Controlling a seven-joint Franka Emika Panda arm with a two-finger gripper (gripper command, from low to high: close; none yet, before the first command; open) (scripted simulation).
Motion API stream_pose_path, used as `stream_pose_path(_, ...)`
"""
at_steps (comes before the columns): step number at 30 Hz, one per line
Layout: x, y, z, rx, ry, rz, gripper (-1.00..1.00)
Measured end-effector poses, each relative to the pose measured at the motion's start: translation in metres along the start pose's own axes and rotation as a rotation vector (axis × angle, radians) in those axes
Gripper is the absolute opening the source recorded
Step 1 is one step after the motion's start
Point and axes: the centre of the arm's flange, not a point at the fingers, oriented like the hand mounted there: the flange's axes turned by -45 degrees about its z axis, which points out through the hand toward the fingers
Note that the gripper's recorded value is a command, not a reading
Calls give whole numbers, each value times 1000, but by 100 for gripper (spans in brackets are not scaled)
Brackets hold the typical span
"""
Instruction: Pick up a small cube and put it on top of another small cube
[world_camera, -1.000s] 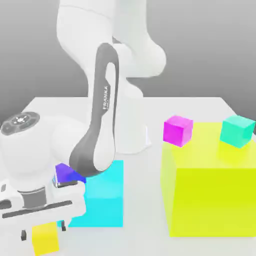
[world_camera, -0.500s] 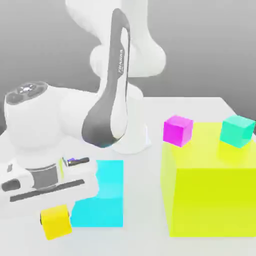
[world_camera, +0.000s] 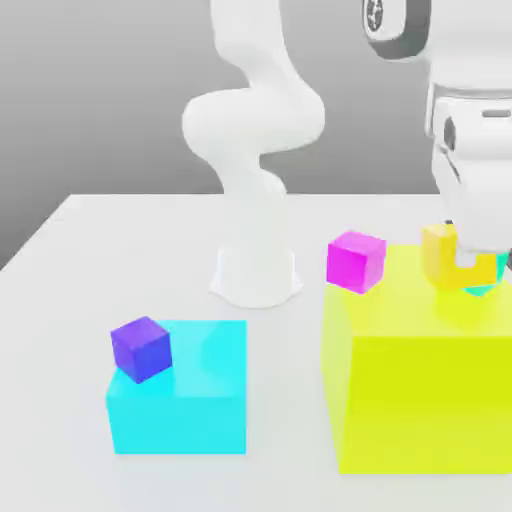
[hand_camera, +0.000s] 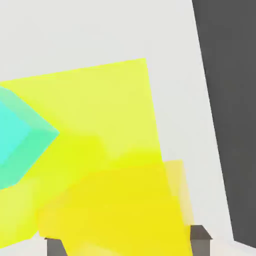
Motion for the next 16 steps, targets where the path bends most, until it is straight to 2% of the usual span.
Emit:
stream_pose_path(2,20,-29,-10,-5,-16,-128,-100)
stream_pose_path(5,26,-38,22,-8,-23,-175,-100)
stream_pose_path(6,26,-39,35,-9,-23,-179,100)
stream_pose_path(12,26,-39,42,-10,-24,-181,100)
stream_pose_path(16,28,-40,1,-12,-25,-182,100)
